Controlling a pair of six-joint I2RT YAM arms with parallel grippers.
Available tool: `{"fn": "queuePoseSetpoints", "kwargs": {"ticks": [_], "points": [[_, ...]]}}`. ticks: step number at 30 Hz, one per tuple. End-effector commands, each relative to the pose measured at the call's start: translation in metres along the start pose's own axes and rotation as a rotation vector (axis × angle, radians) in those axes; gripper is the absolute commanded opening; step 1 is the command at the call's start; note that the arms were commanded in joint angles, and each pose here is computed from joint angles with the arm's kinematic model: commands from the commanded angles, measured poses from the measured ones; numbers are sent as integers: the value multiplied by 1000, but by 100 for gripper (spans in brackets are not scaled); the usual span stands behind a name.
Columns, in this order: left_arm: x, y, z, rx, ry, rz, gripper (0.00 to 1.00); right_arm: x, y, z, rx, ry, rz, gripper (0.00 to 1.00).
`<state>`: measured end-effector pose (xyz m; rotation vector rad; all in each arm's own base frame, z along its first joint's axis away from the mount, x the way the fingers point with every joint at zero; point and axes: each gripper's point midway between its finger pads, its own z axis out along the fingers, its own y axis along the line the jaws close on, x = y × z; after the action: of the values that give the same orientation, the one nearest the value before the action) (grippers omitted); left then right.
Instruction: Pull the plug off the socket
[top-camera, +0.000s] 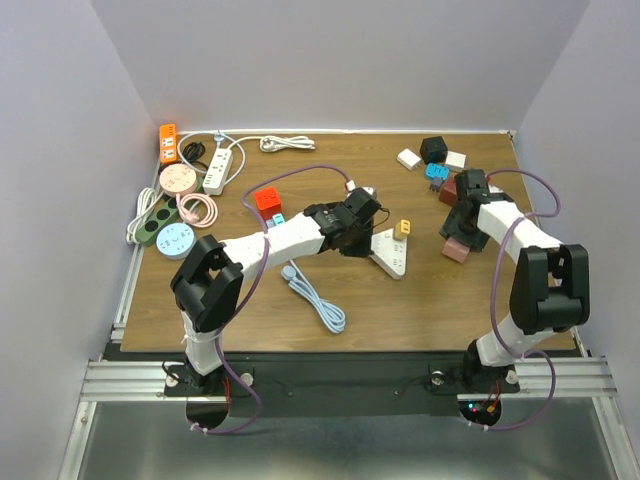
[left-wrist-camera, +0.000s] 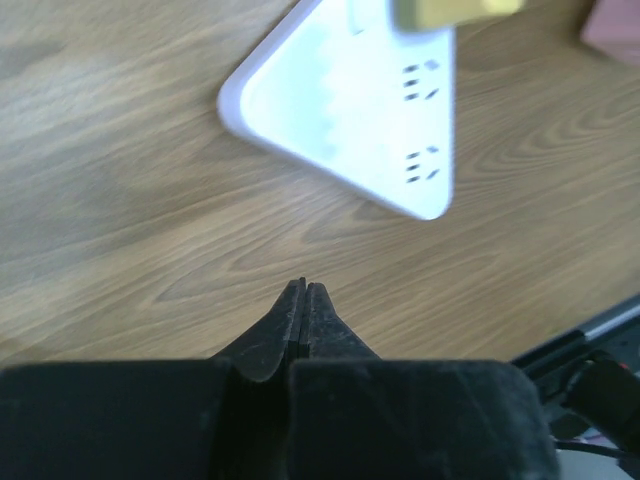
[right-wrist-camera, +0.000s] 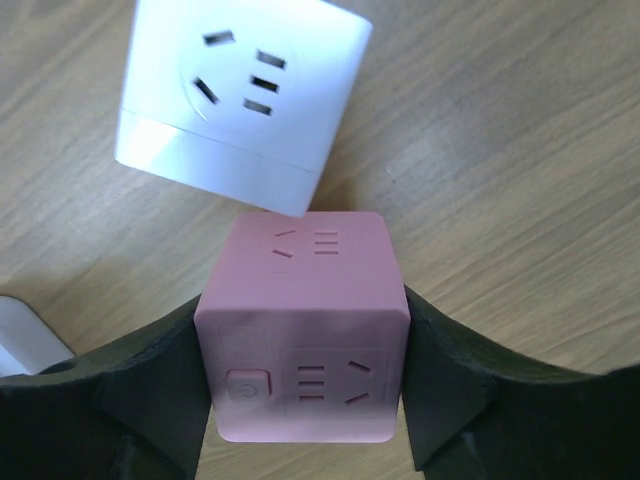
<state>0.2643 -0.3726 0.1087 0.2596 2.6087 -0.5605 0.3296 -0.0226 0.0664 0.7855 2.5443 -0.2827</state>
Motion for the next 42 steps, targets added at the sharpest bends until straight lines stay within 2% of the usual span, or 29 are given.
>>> {"fn": "queuePoseSetpoints", "kwargs": {"ticks": [1,4,5,14,18,24,30,35,42], "points": [[-28,-32,-14,124,-75,16,0,-43,15,-17,-57,-116,45,72],[-37,-39,-11,152,-89,12,0,-56,27,-43,-160,-151,37,86],[-37,-35,-3,140,-82,8,0,-59,30,-51,-191,-160,34,99],[-51,-13,28,144,-61,-56,0,-42,65,-114,-546,-126,-58,100],[-55,-11,38,149,-56,-63,0,-26,92,-121,-693,-58,-157,94],[-57,-18,38,180,-50,-81,0,-12,130,-110,-802,0,-236,86],[-53,-11,27,170,-67,-100,0,3,157,-99,-812,40,-286,83],[-53,-11,10,183,-87,-114,0,12,170,-85,-769,58,-294,76],[-52,-7,-8,180,-103,-123,0,21,174,-58,-708,105,-289,49]]}}
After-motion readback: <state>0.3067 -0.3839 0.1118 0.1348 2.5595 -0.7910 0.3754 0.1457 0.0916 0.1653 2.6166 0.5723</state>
